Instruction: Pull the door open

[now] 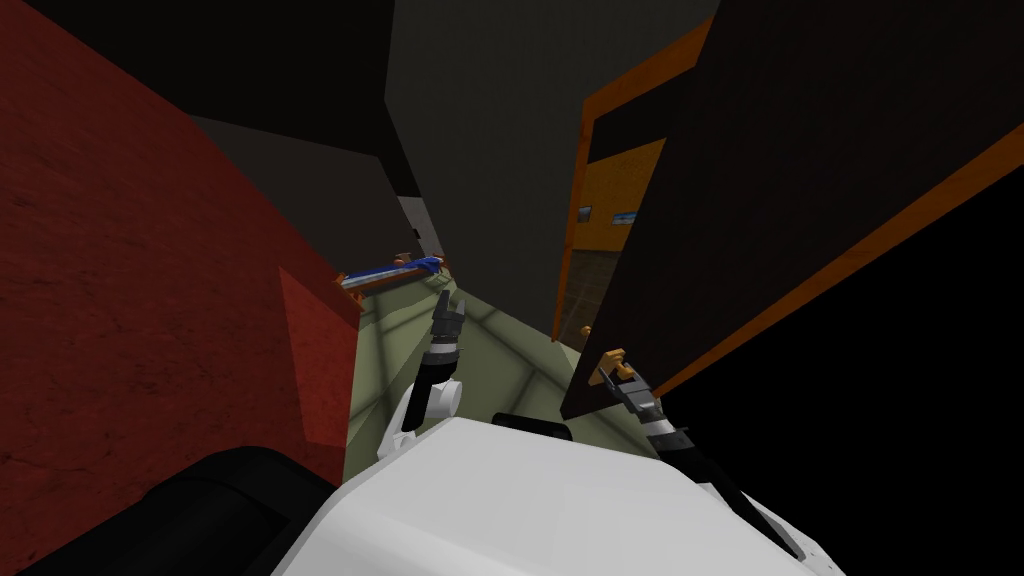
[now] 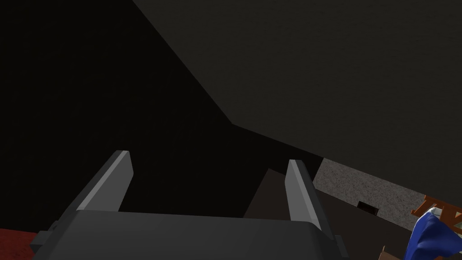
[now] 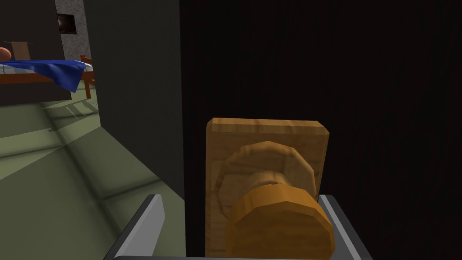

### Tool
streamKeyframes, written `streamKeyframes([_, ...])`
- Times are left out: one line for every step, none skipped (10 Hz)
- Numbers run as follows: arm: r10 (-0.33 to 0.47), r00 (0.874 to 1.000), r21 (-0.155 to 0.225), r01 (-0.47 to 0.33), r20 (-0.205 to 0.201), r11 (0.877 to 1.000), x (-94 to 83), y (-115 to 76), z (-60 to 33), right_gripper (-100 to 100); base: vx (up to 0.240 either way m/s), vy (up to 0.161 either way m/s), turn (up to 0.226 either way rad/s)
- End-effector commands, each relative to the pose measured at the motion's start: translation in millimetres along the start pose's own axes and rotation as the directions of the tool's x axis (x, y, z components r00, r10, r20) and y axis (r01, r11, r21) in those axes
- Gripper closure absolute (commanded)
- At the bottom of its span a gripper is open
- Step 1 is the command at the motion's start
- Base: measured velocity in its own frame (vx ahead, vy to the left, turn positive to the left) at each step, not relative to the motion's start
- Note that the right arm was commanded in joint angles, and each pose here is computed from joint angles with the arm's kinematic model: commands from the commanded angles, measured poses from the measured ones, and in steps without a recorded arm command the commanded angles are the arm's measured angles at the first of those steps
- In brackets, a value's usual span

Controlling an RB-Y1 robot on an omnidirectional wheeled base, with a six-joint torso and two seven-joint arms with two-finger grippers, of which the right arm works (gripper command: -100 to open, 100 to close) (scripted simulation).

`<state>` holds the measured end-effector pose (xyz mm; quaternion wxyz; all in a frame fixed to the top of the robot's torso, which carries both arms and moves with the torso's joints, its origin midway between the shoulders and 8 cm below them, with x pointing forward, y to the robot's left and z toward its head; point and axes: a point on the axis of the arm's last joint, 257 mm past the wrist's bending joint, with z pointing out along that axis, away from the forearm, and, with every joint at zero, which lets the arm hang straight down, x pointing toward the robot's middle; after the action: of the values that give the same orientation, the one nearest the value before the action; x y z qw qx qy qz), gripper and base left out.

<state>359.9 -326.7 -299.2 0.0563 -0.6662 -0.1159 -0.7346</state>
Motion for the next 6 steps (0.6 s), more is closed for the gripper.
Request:
streamKeyframes([0.029, 0.999, 0.023, -0.030, 0.020, 0.999, -8.9, -18.2, -11.7, 100, 0.015, 0.015, 0.025])
streamKeyframes([0.029, 0.999, 0.023, -0.030, 0.020, 0.999, -8.9, -18.2, -11.7, 100, 0.006, 0.008, -0.004])
streamKeyframes([0.029, 0.999, 0.023, -0.030, 0.020, 0.999, -8.9, -18.2, -11.7, 100, 0.000, 0.000, 0.000])
streamKeyframes([0.030, 0.999, 0.025, -0.031, 0.018, 0.999, -9.3, -17.8, -15.2, 100, 0.016, 0.017, 0.003])
streamKeyframes([0.030, 0.999, 0.025, -0.031, 0.018, 0.999, -9.3, -17.8, -15.2, 100, 0.014, 0.012, 0.001])
streamKeyframes([0.030, 0.999, 0.025, -0.031, 0.018, 0.999, -9.3, -17.8, -15.2, 100, 0.000, 0.000, 0.000])
